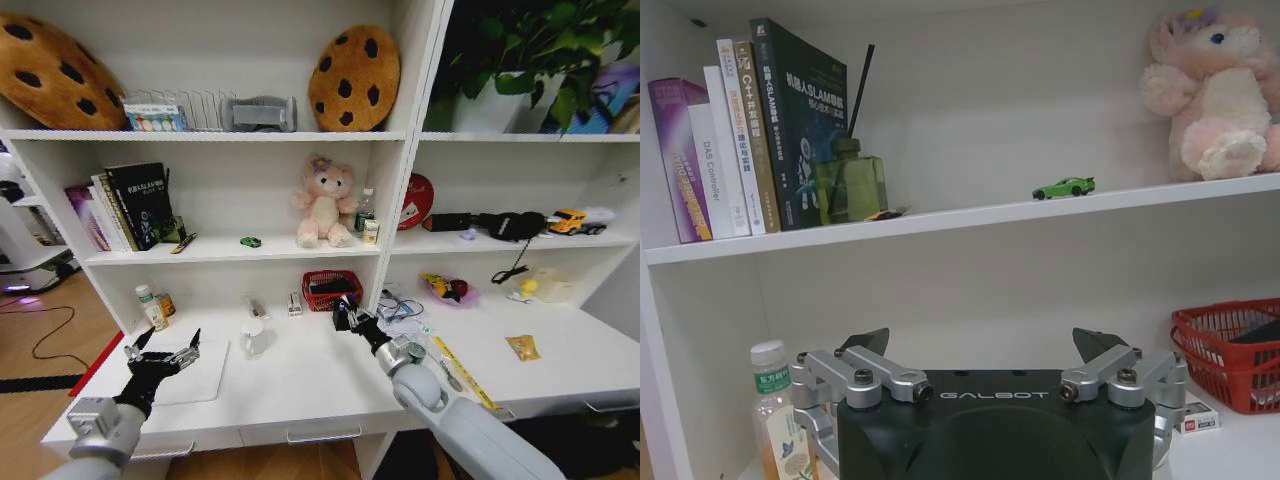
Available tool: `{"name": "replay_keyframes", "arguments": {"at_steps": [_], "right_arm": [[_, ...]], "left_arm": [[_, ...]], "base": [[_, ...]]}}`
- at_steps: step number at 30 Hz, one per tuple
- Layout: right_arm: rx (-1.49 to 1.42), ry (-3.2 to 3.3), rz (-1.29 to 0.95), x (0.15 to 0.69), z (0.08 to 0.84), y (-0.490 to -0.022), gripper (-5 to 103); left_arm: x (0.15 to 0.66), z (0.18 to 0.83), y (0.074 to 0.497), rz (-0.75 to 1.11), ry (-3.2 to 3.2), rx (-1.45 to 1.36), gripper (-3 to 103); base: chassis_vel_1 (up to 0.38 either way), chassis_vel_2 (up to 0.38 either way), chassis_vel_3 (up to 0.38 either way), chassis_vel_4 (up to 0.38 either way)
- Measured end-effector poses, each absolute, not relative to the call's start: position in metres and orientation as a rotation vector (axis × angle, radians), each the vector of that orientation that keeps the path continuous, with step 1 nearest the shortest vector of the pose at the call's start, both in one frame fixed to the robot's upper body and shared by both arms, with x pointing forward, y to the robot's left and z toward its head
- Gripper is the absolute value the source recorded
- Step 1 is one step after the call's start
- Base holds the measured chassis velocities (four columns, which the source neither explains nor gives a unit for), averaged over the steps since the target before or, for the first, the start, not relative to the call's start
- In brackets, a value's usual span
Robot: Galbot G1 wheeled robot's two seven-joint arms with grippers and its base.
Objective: Organize the objects on the table.
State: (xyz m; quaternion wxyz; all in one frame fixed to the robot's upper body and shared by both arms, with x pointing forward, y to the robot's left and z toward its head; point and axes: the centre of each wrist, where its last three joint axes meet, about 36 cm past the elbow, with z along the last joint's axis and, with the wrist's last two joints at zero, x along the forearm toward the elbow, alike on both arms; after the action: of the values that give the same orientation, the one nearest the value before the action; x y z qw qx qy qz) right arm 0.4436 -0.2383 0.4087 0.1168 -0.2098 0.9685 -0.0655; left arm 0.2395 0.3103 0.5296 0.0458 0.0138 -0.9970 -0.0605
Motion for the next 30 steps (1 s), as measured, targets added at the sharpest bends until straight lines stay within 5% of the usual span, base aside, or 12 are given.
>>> {"name": "replay_keyframes", "arguments": {"at_steps": [13,30], "right_arm": [[-0.307,2.648,-0.205,0.541,0.355,-0.240,10],[-0.288,2.685,-0.217,0.557,0.314,-0.212,10]], "left_arm": [[0.239,0.530,0.310,-0.185,-3.044,0.042,100],[0.239,0.530,0.310,-0.185,-3.044,0.042,100]], "base": [[0.000,0.000,0.000,0.000],[0.000,0.000,0.000,0.000]]}}
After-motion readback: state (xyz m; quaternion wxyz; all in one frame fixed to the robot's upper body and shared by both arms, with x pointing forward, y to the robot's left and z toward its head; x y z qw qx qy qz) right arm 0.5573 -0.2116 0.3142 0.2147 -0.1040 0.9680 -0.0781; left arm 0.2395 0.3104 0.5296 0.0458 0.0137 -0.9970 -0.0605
